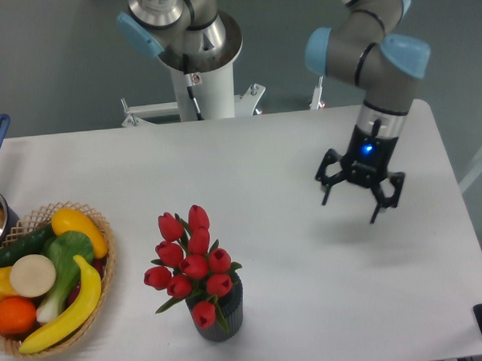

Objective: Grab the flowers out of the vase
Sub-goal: 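Move the open gripper toward the red tulip bouquet in the vase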

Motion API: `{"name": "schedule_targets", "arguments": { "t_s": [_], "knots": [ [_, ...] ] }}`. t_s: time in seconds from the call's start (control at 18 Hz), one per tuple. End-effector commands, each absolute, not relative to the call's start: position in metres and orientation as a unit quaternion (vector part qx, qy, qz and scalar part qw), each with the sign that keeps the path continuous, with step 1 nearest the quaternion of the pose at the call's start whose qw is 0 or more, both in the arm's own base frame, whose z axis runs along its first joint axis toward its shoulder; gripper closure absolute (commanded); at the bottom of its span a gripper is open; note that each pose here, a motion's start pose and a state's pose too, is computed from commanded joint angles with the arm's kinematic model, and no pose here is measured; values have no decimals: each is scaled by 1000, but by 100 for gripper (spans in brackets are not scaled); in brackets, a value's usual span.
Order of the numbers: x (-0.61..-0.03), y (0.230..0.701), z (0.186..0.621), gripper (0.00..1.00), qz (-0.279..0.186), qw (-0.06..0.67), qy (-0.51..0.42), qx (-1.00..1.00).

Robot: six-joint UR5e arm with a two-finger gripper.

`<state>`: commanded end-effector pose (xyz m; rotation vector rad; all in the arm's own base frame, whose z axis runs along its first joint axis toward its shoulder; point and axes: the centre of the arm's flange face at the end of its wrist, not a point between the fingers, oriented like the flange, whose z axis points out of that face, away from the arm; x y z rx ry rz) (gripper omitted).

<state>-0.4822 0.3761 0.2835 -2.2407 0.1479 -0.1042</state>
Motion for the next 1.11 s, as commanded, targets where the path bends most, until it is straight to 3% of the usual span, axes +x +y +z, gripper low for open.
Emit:
{"name": "schedule_targets", "arguments": {
  "t_s": [0.11, 0.61, 1.11],
  "knots": [
    [-479, 382, 286, 0, -60, 471, 61, -878],
    [-444, 426, 303, 0, -88, 515, 109, -846],
    [-435, 430, 312, 0, -107, 548, 109, -823]
  ]
}}
